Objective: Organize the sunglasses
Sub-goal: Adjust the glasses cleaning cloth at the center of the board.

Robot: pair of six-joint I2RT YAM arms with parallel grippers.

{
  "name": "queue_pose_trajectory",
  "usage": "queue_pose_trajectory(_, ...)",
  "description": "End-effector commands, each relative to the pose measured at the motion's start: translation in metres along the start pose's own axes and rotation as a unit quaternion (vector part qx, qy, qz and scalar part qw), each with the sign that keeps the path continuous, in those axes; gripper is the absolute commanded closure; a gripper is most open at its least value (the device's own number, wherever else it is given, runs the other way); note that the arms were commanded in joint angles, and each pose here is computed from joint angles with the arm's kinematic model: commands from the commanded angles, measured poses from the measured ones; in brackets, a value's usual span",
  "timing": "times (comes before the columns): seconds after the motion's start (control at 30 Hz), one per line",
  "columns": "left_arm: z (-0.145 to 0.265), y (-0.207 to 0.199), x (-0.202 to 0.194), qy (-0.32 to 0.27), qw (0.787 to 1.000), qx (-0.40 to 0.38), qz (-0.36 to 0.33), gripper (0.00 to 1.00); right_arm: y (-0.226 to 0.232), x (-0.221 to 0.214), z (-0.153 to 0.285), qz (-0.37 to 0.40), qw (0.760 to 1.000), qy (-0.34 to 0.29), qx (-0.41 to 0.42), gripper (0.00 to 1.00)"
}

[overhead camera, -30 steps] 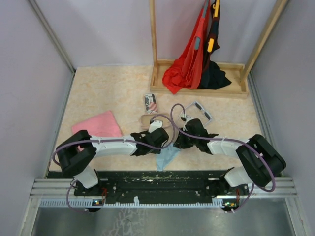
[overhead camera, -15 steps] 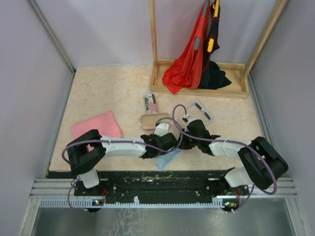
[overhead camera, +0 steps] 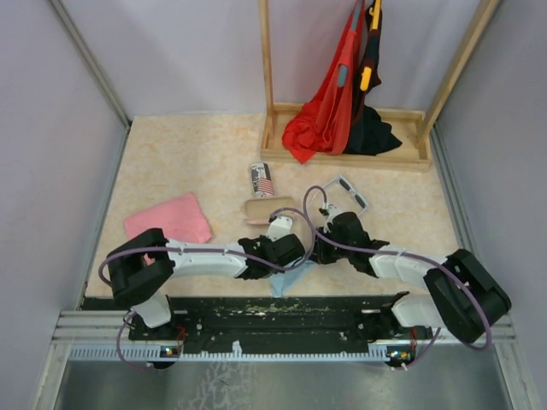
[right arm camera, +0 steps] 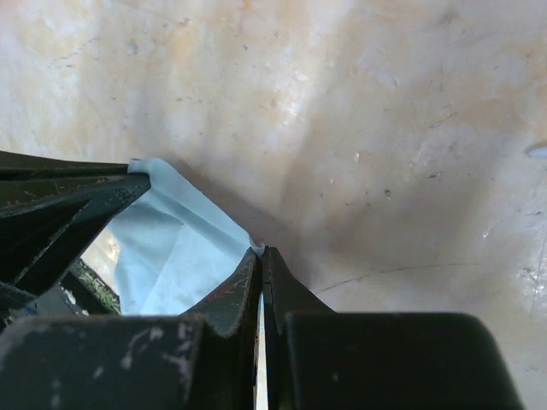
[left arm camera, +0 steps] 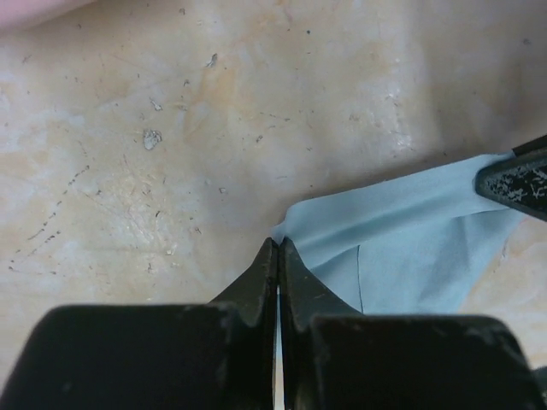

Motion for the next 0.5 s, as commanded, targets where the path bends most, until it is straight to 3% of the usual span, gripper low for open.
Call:
queue_pose_trajectory(0.0,0.019,0.004,0.022,-0.044,0.998,-0.025,-0.025,0.99,0.023,0.023,0.017,0.048,0.996,-0.061,0.051,1.0)
queue_pose_trajectory(0.2,0.058,0.005,0.054,-0.124,0.989,-0.085,-0.012,0.99,0.045,0.034,0.046,0.073,0.986,-0.114,0.1,1.0)
queue_pose_trajectory(0.47,0.112,-0.005,0.064,-0.201,0.967,-0.145,-0.058,0.99,0.071,0.026,0.071,0.129,0.971,-0.108,0.169,1.0)
Point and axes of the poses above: each gripper's point midway between its finger pads, its own z axis back along the fingers, its own y axis along the line the jaws close on, x = y × z, the point moved 3 cm from there along z, back along the fingers, and after that the axes turned 14 degrees about -z, right-handed, at the moved point
